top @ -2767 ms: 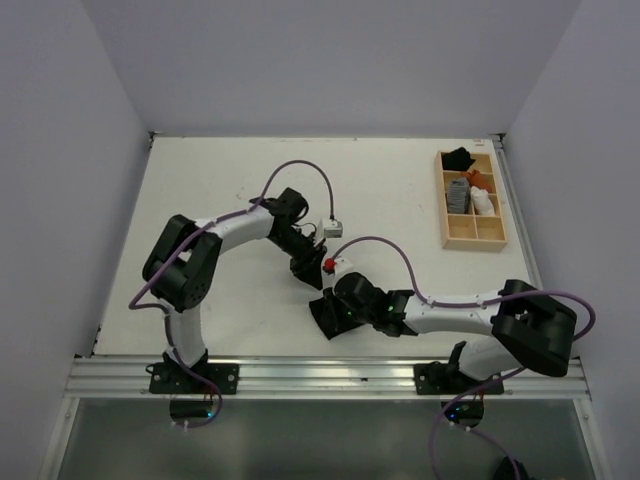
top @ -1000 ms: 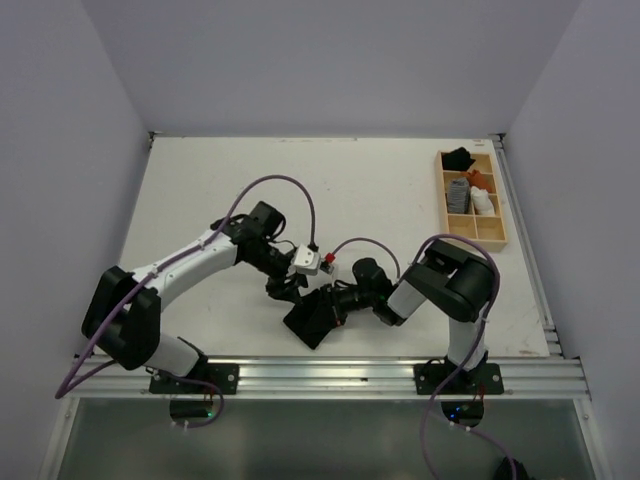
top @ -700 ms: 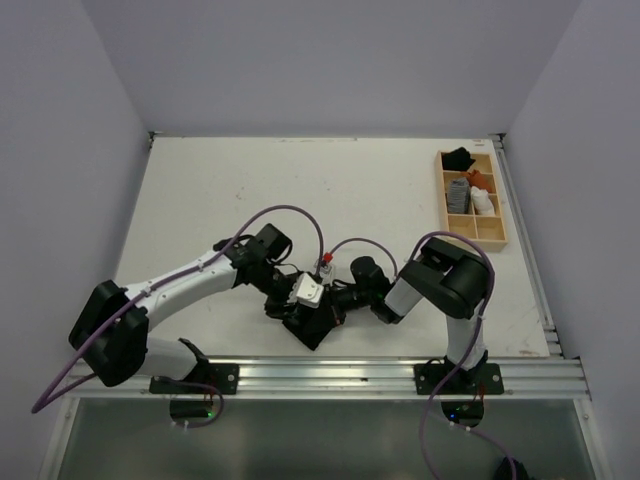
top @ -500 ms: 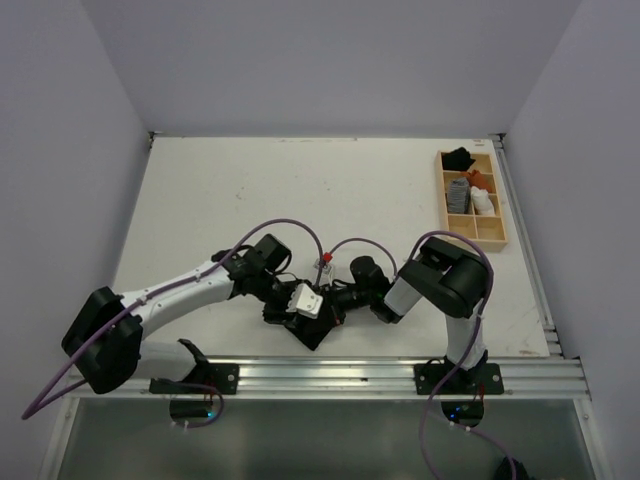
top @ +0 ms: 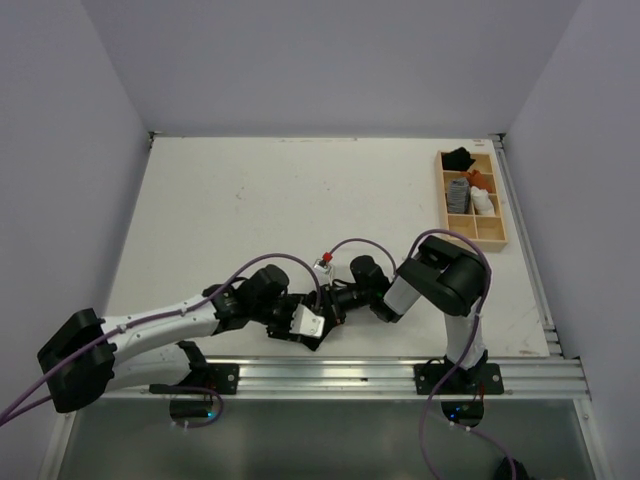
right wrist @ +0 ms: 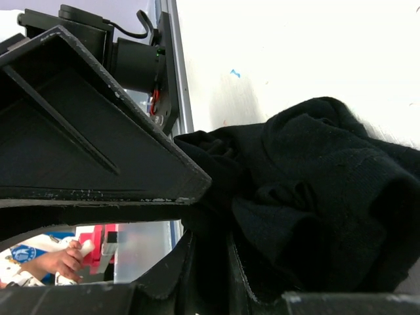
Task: Roll the underwear
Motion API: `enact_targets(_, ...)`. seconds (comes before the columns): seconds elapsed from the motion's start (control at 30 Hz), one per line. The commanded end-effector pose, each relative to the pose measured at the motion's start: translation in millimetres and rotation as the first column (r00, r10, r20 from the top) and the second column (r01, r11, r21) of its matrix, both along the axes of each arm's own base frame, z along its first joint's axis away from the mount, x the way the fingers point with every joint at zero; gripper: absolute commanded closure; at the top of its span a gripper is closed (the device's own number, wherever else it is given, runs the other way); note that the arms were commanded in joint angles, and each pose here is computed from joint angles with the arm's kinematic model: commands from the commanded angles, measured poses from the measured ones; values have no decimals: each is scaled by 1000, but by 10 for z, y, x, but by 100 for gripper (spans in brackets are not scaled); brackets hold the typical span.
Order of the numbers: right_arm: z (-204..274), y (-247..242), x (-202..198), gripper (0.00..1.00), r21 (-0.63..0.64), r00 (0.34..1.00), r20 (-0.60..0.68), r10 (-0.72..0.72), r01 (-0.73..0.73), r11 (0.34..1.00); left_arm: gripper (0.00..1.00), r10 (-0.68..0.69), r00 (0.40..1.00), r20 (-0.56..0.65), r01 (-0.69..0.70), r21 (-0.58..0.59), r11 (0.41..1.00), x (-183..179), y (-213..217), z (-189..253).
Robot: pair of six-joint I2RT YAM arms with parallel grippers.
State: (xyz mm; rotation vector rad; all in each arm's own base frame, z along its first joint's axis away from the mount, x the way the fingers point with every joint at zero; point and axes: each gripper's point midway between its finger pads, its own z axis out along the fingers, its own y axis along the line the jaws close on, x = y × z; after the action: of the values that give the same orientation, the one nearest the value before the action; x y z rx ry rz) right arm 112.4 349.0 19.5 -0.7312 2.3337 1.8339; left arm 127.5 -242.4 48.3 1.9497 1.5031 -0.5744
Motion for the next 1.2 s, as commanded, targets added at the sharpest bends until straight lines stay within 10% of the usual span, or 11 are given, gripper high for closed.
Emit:
enact_targets(0.0,-644,-373,-313,99,-270,985,-165,-47,1,963,41,76,993,92,-73,-40,997,148,-49,26)
enact_targets(1.17,-599,-351,-312,100,-252,982,-186,-40,-8,968,48,-42,999,-5,42,20,999,-163,33,-195)
